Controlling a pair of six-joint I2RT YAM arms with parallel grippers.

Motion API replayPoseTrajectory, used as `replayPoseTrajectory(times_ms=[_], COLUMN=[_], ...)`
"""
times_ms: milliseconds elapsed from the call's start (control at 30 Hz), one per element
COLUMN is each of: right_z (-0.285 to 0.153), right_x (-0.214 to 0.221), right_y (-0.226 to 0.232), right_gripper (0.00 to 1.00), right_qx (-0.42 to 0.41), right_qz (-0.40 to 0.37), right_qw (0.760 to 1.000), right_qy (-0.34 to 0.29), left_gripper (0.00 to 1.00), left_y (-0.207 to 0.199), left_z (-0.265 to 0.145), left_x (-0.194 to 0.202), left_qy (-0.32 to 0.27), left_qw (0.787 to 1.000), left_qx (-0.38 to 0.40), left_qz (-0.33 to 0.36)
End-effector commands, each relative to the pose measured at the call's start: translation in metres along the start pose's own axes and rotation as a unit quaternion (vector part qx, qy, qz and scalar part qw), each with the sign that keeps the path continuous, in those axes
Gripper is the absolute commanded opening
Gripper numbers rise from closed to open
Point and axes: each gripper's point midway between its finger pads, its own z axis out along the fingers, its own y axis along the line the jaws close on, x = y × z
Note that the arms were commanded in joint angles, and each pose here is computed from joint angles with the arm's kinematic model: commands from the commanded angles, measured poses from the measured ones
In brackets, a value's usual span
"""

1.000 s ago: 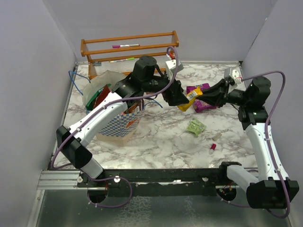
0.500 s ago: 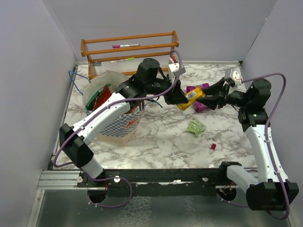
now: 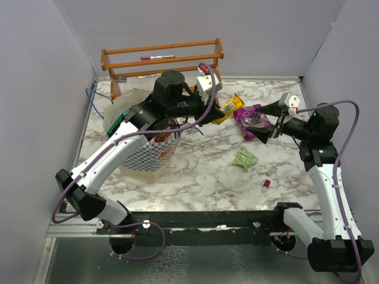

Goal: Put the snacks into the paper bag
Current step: Place the snack in the paper bag.

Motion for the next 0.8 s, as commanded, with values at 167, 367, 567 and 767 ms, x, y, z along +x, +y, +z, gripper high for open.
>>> replayPoseTrajectory(times_ms=[167, 367, 567, 767], right_z=[-0.007, -0.007, -0.008, -0.008], right_x=[0.049, 0.059, 0.063, 0.064], right_y=[-0.016, -0.018, -0.020, -0.020], right_gripper=[0.78, 0.78, 0.78, 0.79], right_qx=[0.074, 0.077, 0.084, 0.087], right_qz=[-0.007, -0.007, -0.009, -0.009], right_qw=[0.996, 0.995, 0.994, 0.994], right_qy=[0.052, 0.060, 0.063, 0.063], left_gripper=[0.00, 0.00, 0.00, 0.00], left_y=[0.068, 0.102, 0.125, 0.137], left_z=[-0.085, -0.152, -0.215, -0.252], left_x=[-0.033, -0.016, 0.034, 0.107], left_qy=[0.008, 0.069, 0.179, 0.296], left_qw=[0.963, 0.918, 0.861, 0.812], left_qx=[-0.228, -0.340, -0.425, -0.459], left_qz=[0.143, 0.192, 0.216, 0.207])
